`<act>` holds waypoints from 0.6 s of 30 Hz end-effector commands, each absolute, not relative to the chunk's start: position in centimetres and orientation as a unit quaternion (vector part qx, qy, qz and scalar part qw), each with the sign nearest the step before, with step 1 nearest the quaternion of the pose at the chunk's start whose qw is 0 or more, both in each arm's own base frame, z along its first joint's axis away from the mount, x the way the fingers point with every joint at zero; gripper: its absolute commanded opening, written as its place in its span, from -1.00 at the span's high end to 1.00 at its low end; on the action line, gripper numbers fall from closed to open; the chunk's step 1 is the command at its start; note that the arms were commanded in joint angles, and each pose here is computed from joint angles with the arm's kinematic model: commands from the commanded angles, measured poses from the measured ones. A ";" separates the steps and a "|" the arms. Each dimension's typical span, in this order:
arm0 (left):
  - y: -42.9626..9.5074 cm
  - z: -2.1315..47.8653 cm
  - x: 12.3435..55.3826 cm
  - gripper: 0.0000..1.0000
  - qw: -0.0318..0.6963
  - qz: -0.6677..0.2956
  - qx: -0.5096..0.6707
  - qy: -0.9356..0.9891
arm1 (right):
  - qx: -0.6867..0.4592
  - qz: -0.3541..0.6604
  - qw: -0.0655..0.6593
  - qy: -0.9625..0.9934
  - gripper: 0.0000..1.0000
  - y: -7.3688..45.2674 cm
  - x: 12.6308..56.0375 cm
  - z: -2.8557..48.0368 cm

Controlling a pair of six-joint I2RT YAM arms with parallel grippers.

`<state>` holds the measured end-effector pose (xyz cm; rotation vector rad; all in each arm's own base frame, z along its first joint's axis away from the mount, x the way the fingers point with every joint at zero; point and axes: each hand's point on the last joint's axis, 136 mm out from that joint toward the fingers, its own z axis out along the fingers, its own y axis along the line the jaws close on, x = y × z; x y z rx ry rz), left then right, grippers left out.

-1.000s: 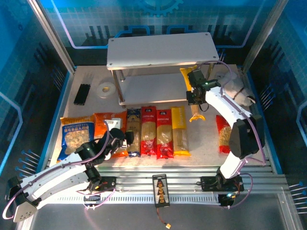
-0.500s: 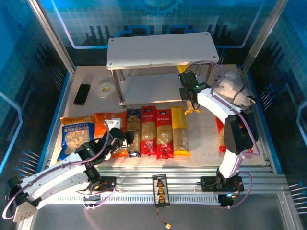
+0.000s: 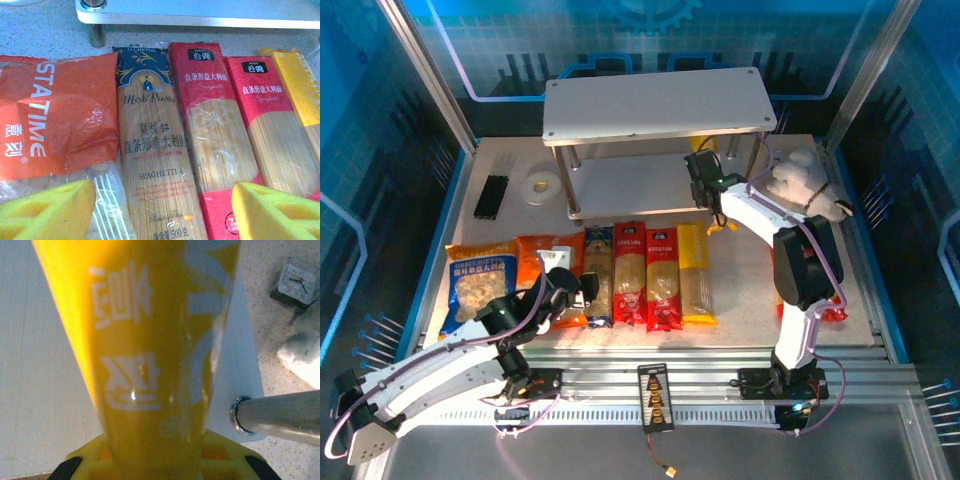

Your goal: Place and organize the pasta boxes and bags onto the shelf

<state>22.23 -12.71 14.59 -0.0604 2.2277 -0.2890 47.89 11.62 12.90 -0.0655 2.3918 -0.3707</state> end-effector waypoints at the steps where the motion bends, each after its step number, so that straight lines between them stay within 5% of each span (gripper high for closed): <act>1: -12.8 16.1 22.3 -0.46 0.442 -0.124 -0.028 0.888 | 0.009 -0.141 0.441 0.886 0.67 12.5 51.6 17.1; 7: -12.7 16.0 22.2 -0.48 0.440 -0.122 -0.027 0.889 | 0.004 -0.151 0.420 0.895 0.06 12.7 52.2 15.1; 18: -12.9 15.7 22.2 -0.51 0.432 -0.117 -0.016 0.894 | 0.029 -0.112 0.400 0.909 -0.52 12.2 51.4 13.7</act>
